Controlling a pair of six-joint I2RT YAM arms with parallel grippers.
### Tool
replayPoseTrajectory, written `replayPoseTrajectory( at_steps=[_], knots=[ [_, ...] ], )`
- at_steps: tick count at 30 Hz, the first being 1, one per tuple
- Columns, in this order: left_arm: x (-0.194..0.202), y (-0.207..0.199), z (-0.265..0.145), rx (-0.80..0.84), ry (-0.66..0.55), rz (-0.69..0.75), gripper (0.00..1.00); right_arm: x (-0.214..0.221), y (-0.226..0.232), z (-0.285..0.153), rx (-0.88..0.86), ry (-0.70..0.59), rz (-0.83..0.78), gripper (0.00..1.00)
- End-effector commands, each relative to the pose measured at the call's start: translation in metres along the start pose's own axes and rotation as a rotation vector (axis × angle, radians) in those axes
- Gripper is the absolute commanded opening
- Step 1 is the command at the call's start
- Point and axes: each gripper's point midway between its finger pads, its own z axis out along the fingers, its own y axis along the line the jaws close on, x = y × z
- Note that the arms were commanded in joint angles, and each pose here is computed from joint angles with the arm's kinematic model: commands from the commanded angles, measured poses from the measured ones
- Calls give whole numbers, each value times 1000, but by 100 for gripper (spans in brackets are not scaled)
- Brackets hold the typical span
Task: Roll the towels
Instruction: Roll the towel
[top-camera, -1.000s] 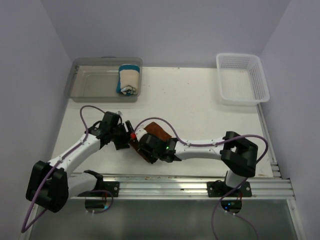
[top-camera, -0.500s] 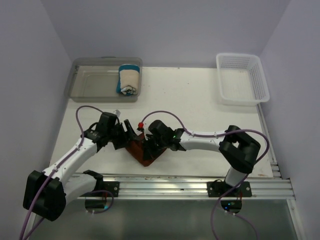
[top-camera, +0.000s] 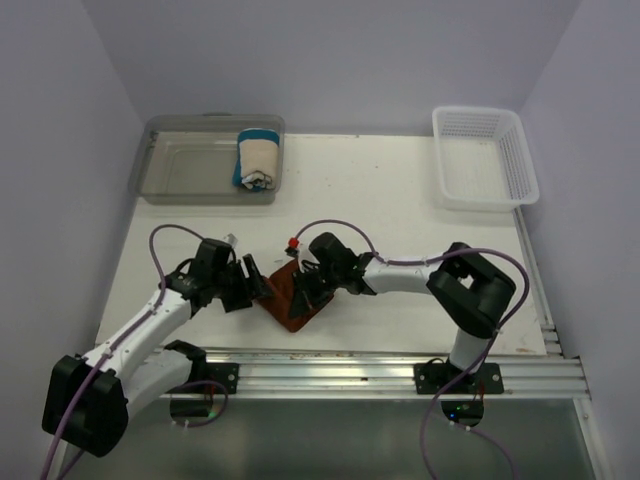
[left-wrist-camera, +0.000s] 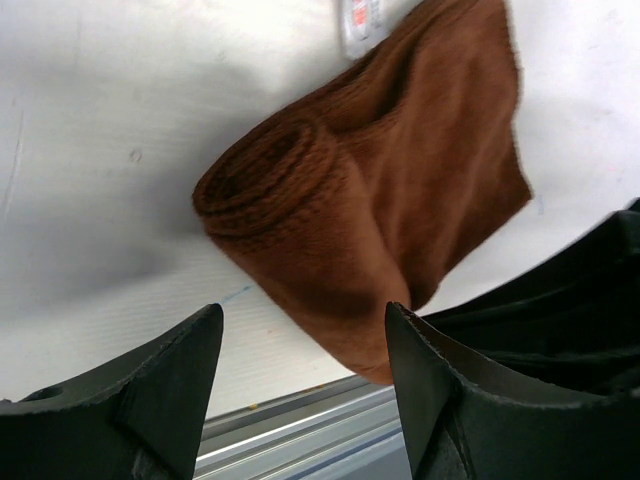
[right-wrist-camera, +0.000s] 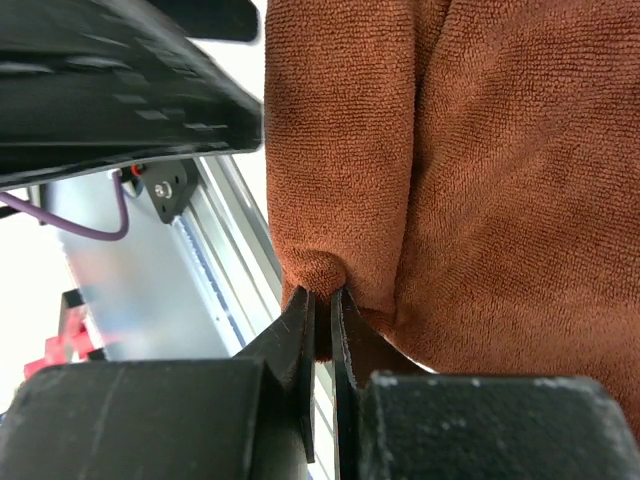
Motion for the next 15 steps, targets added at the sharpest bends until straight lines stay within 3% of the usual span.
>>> replayPoseTrajectory(
  at_steps=[1, 15],
  knots=[
    [7, 13, 11, -22, 14, -9, 69, 2, 2, 3, -56, 6, 43, 0],
    [5, 15, 26, 37, -45, -46, 69, 4, -8, 5, -99, 12, 100, 0]
  ],
)
